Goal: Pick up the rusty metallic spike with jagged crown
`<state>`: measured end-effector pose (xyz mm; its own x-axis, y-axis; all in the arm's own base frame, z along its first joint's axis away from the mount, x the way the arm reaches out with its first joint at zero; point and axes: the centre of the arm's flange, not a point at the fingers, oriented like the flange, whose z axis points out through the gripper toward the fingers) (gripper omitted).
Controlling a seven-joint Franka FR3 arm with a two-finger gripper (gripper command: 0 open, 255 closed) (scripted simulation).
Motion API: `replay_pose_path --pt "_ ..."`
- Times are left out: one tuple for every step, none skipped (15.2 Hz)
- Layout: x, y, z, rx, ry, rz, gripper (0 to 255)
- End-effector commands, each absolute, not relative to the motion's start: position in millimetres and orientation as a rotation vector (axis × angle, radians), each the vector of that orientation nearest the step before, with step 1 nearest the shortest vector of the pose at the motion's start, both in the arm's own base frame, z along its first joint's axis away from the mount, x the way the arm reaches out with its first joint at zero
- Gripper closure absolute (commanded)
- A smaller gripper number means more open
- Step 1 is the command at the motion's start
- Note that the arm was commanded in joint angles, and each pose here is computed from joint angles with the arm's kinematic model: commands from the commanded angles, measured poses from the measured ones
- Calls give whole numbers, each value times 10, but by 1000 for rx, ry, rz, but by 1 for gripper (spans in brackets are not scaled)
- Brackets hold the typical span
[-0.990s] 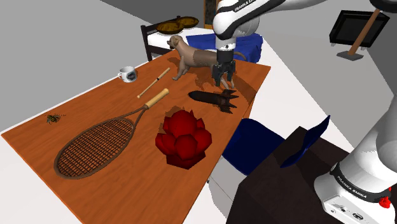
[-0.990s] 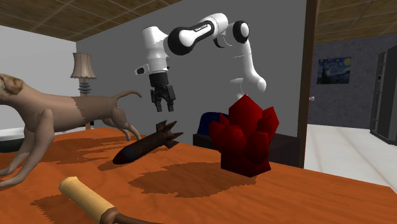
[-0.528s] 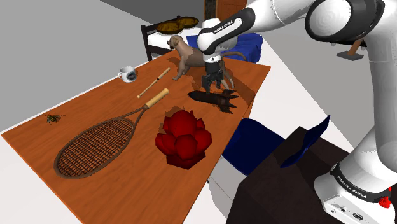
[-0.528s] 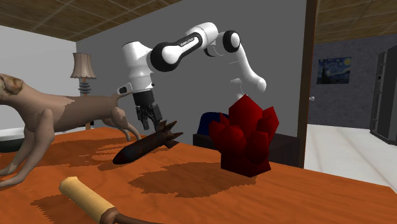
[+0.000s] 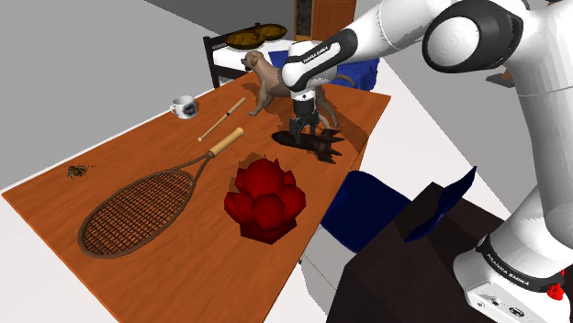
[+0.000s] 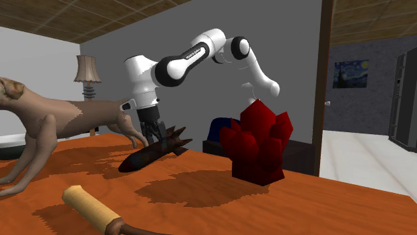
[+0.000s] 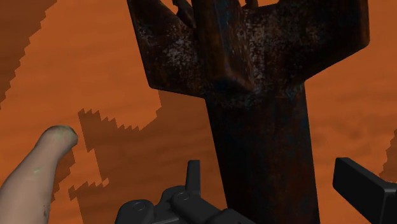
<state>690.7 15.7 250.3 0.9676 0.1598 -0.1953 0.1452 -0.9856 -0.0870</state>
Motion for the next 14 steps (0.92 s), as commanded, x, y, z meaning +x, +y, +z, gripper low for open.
replay_pose_path --pt "6904 163 2425 -3045 -236 311 0" --pt "6904 163 2425 -3045 -236 311 0" --pt "6901 168 2426 -3045 -236 311 255" --pt "6902 169 2424 -3045 -236 311 255" --pt "6903 169 2422 -3045 -236 311 255" --pt "6904 168 2422 -3045 -236 311 255" --pt "6900 167 2422 -3045 -236 311 255" --pt "6900 166 2424 -3045 -236 311 255" --pt "6900 166 2424 -3045 -236 311 255" --pt "6899 165 2425 -3045 -236 311 255" --pt "6900 164 2426 -3045 -236 311 255" --pt "6904 163 2425 -3045 -236 311 255" --pt "6904 163 2478 -3045 -236 311 255" --pt "6904 163 2531 -3045 -236 311 255"
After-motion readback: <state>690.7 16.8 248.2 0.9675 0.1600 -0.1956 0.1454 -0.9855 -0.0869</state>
